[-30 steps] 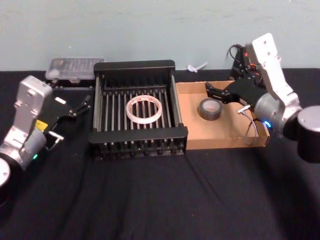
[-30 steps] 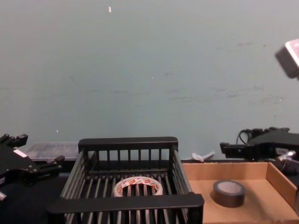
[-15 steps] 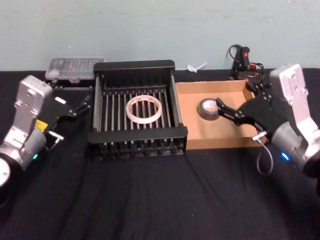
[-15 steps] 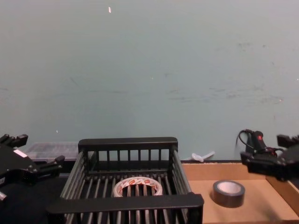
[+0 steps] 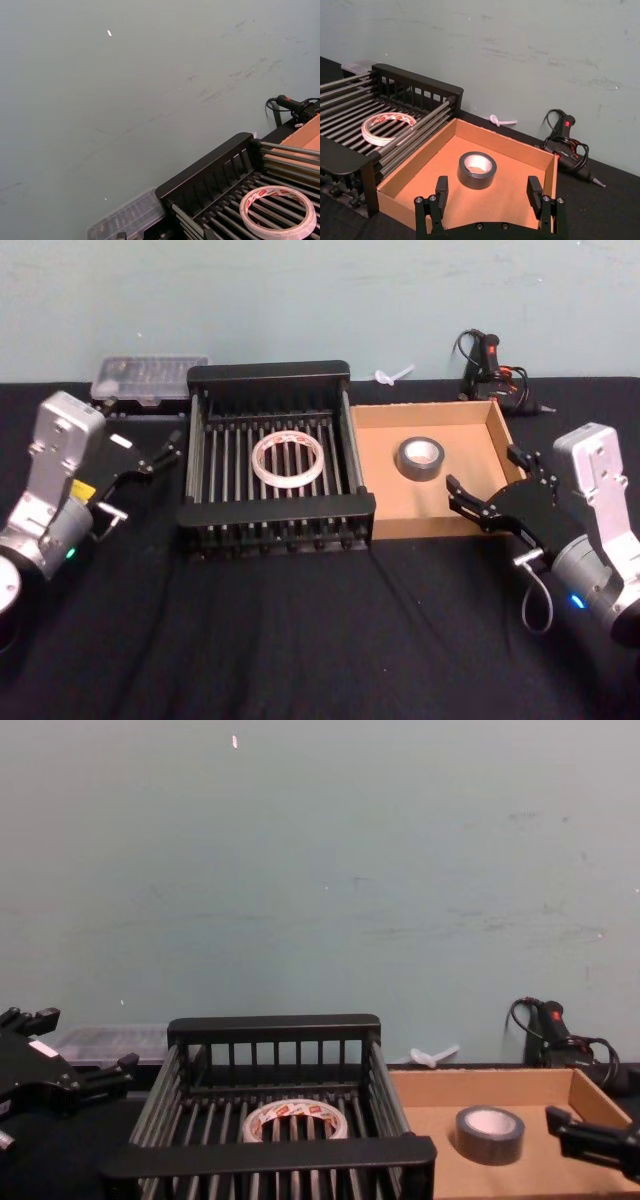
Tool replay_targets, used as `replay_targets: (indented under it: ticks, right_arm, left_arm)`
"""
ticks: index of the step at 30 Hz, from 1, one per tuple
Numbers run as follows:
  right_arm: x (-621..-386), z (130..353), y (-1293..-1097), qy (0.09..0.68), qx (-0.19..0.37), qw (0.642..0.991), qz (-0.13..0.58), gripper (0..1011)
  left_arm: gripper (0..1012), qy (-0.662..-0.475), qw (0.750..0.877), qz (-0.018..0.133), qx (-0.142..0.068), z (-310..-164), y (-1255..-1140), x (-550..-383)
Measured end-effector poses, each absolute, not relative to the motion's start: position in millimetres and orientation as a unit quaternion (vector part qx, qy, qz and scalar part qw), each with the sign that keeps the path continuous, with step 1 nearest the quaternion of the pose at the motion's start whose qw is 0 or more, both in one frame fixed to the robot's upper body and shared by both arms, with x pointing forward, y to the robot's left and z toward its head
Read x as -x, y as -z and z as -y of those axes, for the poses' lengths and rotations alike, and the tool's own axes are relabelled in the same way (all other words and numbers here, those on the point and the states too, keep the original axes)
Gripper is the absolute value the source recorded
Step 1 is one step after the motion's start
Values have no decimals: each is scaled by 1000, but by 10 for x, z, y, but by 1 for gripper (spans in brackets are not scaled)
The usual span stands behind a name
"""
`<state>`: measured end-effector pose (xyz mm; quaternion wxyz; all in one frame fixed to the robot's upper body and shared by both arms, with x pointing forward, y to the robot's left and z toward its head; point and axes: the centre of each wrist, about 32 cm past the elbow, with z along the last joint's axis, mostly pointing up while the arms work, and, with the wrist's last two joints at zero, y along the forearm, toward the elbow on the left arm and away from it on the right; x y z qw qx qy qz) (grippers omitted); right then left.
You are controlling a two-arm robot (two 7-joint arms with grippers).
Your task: Pick up the white tape and place it into the black box , Pick up the silver tape and place it into the brown box.
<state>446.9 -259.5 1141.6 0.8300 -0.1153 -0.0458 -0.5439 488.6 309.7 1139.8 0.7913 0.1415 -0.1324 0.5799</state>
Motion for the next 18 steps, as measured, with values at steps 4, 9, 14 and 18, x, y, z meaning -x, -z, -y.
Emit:
replay_targets:
  ticks: [4, 9, 14, 18]
  right_arm:
    - [-4484, 2598, -11360, 546, 111, 829, 43, 1000]
    - [-4524, 2597, -11326, 544, 108, 831, 39, 1002]
    - [-4570, 2587, -11310, 540, 109, 834, 35, 1002]
    - [-4582, 2582, -11307, 538, 110, 835, 34, 1000]
  left_arm:
    - [1001, -580, 791, 132, -142, -3097, -11398, -4886]
    - [1001, -580, 791, 132, -141, -3097, -11398, -4886]
    - [1001, -580, 791, 132, -141, -3097, -11398, -4886]
    - [1001, -580, 791, 132, -141, -3097, -11398, -4886]
